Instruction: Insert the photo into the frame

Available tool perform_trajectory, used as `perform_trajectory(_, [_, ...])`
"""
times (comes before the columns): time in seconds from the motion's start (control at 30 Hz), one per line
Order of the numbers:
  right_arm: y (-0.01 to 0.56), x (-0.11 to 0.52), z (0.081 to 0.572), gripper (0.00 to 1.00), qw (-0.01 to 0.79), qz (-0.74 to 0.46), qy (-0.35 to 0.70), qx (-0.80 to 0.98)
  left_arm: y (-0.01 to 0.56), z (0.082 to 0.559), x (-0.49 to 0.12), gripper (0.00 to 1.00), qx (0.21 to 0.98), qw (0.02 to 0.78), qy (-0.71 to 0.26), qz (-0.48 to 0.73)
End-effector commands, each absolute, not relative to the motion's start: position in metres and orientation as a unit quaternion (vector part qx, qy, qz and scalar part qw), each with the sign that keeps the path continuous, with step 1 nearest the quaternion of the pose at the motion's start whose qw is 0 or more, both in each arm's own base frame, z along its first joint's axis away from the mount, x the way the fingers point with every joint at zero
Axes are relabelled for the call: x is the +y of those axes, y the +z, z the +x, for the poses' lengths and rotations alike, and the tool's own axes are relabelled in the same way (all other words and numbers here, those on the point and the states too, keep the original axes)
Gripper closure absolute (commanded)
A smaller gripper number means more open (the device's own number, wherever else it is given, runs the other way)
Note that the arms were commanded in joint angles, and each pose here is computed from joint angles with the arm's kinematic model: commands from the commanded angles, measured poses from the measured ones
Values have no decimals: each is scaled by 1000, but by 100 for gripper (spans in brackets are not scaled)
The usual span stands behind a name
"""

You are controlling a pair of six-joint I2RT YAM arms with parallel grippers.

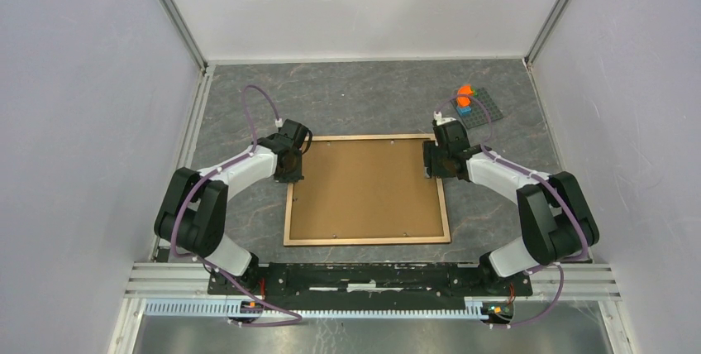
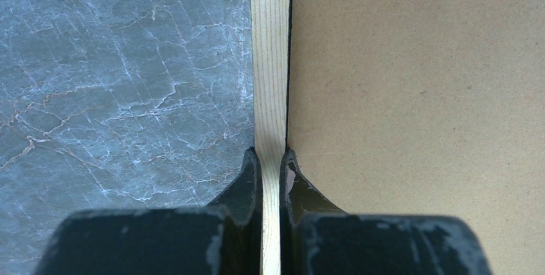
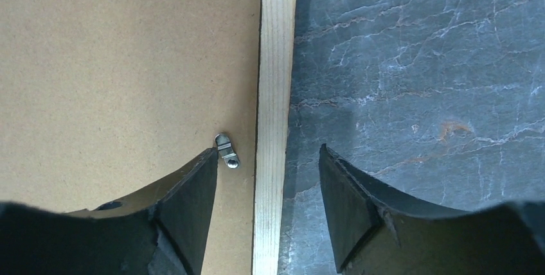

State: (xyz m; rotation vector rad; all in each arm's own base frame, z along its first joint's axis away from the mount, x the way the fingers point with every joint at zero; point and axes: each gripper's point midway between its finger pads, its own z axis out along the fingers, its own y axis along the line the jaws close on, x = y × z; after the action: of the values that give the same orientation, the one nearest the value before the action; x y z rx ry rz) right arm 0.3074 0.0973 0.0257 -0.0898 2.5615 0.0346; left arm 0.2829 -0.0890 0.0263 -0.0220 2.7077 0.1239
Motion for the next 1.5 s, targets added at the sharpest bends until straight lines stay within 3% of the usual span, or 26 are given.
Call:
perform_trajectory(0.0, [26, 90, 316, 38, 298, 3, -5, 954, 33, 294, -85, 98, 973, 224, 57, 9])
perform_trajectory(0.27, [25, 93, 306, 65, 263, 45, -3, 964, 33, 295, -88, 98, 974, 222, 46, -1])
perform_trajectory(0.57, [10, 105, 281, 69, 228, 98, 5, 969, 33, 295, -90, 98, 974, 221, 36, -10])
perform_trajectory(0.67, [4, 110, 276, 81, 223, 116, 19, 968, 33, 295, -91, 98, 975, 221, 31, -12])
perform_trajectory(0.77, [7, 118, 283, 82, 233, 111, 38, 965, 33, 296, -95, 98, 975, 220, 21, -4])
perform_trajectory(0.83, [20, 118, 295, 72, 246, 95, 28, 964, 35, 298, -94, 97, 975, 219, 24, 6])
perform_trajectory(0.87, [27, 116, 301, 63, 253, 82, 18, 964, 37, 299, -92, 92, 975, 219, 29, 7])
perform_trajectory(0.97, [54, 113, 318, 39, 283, 34, 2, 959, 53, 305, -85, 56, 968, 248, 45, -5])
perform_trajectory(1.1, [70, 113, 315, 20, 291, -51, 3, 955, 100, 315, -75, 2, 939, 340, 42, -28])
perform_trajectory(1.2, [68, 104, 300, 19, 289, -84, -7, 954, 136, 317, -73, 0, 914, 404, 24, -42])
perform_trajectory(1.33, [49, 105, 268, 35, 245, -144, 19, 959, 172, 313, -72, 0, 888, 454, -6, -78])
perform_trajectory(1.47, [41, 96, 247, 35, 228, -143, 17, 963, 208, 298, -133, 0, 866, 469, -171, 44])
